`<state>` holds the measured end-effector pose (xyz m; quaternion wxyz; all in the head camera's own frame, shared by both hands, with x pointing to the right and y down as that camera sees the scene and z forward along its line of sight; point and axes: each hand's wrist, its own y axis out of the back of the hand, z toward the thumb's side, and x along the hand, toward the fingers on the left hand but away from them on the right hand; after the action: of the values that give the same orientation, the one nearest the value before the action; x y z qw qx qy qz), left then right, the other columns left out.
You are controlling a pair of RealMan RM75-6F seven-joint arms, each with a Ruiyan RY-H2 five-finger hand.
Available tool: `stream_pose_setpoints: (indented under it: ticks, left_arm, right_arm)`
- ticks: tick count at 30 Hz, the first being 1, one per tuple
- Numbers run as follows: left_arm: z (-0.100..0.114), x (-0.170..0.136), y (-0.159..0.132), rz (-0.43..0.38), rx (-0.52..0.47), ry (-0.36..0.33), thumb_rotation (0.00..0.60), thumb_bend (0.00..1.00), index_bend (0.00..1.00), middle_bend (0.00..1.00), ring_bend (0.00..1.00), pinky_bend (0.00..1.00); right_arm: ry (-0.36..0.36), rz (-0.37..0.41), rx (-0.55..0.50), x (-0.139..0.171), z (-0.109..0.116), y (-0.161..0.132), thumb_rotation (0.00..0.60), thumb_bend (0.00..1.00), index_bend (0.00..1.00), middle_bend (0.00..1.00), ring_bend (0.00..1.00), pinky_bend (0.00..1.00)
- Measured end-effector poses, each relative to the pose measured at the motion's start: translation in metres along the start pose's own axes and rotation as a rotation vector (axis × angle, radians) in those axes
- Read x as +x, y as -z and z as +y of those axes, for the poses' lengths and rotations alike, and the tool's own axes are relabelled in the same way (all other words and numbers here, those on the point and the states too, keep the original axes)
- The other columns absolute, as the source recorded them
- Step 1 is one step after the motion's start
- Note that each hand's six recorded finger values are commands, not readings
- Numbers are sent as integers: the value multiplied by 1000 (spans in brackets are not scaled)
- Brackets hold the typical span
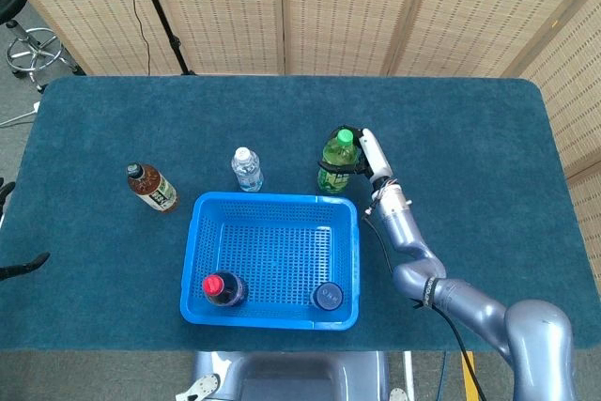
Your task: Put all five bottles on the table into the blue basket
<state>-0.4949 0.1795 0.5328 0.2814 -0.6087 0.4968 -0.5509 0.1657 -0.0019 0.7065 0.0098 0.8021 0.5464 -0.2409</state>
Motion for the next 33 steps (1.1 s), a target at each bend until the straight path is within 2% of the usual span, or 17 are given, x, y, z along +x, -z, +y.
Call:
stream_pose_setpoints:
  ticks: [7,11,15,20,29,33]
  left_arm:
    - [-2,2,0,-7,-11,22,600,38,0,0,0,0]
    - [-4,3,-1,-11,-8,33,600,38,0,0,0,0]
    - [-6,2,-4,-17,-1,41,600,38,0,0,0,0]
    - [-8,2,-5,-21,-1,47,600,38,0,0,0,0]
    - [-11,3,-4,-14,9,64,600,38,0,0,0,0]
    - [-13,4,-5,-18,12,72,600,39,0,0,0,0]
  right_arm:
    - [-46,131,-30,23,9,-51,600,343,609,636,617,742]
    - [-98,202,-45,50,9,-81,600,345,609,637,618,735]
    - [-141,239,-44,80,7,-94,600,346,609,637,618,735]
    - [-207,237,9,106,-3,-84,600,345,609,637,618,729]
    - [-298,164,46,129,-18,-52,600,345,609,638,619,717]
    - [-338,154,74,138,-28,-45,600,344,593,630,612,701]
